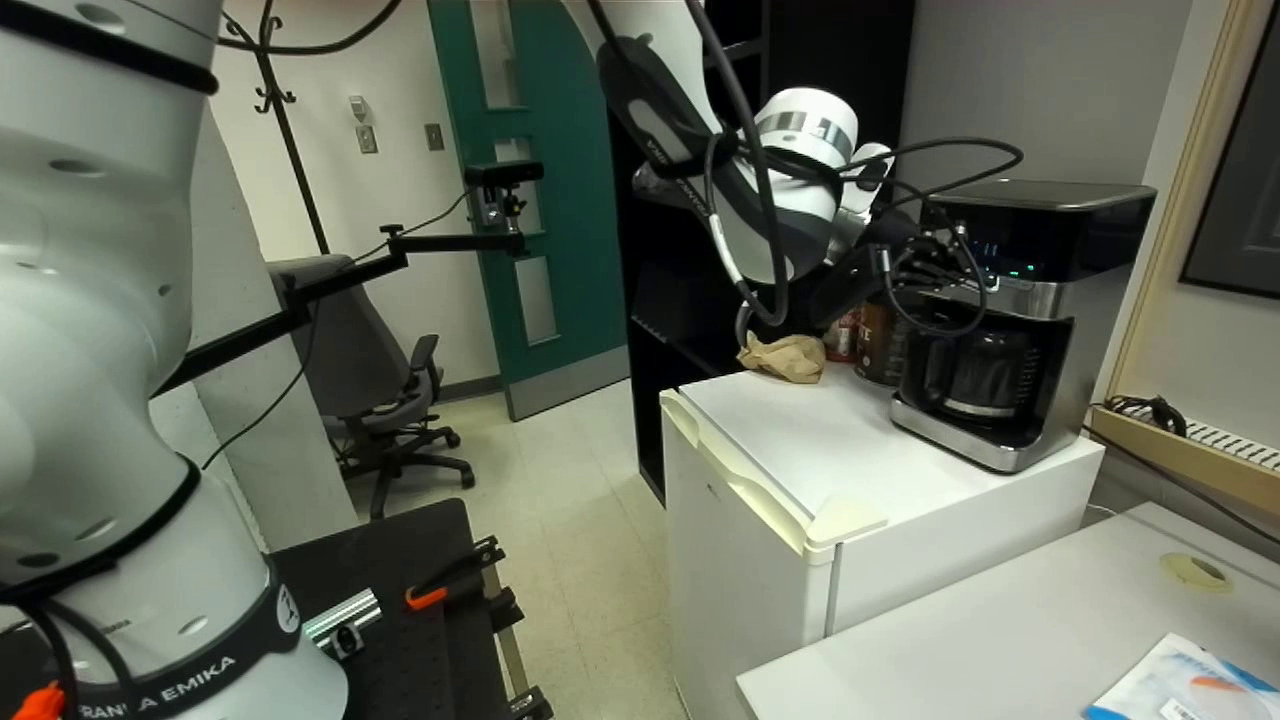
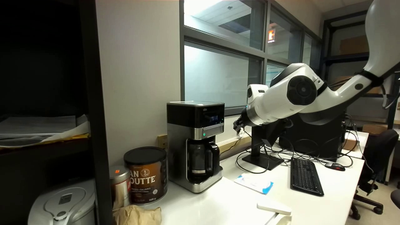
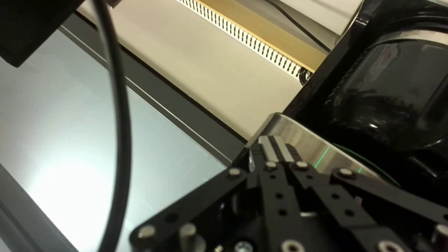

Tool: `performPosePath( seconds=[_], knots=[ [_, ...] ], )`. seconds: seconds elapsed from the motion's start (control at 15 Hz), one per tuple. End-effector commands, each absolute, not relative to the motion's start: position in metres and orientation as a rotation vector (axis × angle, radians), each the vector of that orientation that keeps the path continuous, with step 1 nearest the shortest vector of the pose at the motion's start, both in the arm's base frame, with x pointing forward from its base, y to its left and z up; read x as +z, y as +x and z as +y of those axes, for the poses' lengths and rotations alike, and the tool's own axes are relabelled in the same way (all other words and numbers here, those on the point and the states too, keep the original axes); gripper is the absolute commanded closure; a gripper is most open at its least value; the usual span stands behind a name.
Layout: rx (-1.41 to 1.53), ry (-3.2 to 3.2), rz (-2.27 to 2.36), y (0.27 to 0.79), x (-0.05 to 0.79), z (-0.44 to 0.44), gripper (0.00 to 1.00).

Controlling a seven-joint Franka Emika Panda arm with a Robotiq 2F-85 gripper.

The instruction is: Turn on the coffee maker, then place another button

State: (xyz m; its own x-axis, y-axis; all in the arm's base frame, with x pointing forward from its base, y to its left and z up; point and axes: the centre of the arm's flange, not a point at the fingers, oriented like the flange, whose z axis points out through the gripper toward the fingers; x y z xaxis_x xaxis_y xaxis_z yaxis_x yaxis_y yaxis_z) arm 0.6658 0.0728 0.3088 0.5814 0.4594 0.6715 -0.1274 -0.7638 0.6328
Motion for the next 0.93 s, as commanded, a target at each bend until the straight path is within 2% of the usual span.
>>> performPosePath(
  seconds=[0.0,0.87],
  knots=[
    [1.198,2.149,0.243,0.665,0.312,0.062,1.0],
    [1.21,2.132,0.225,0.687,0.314,0.062,1.0]
  ],
)
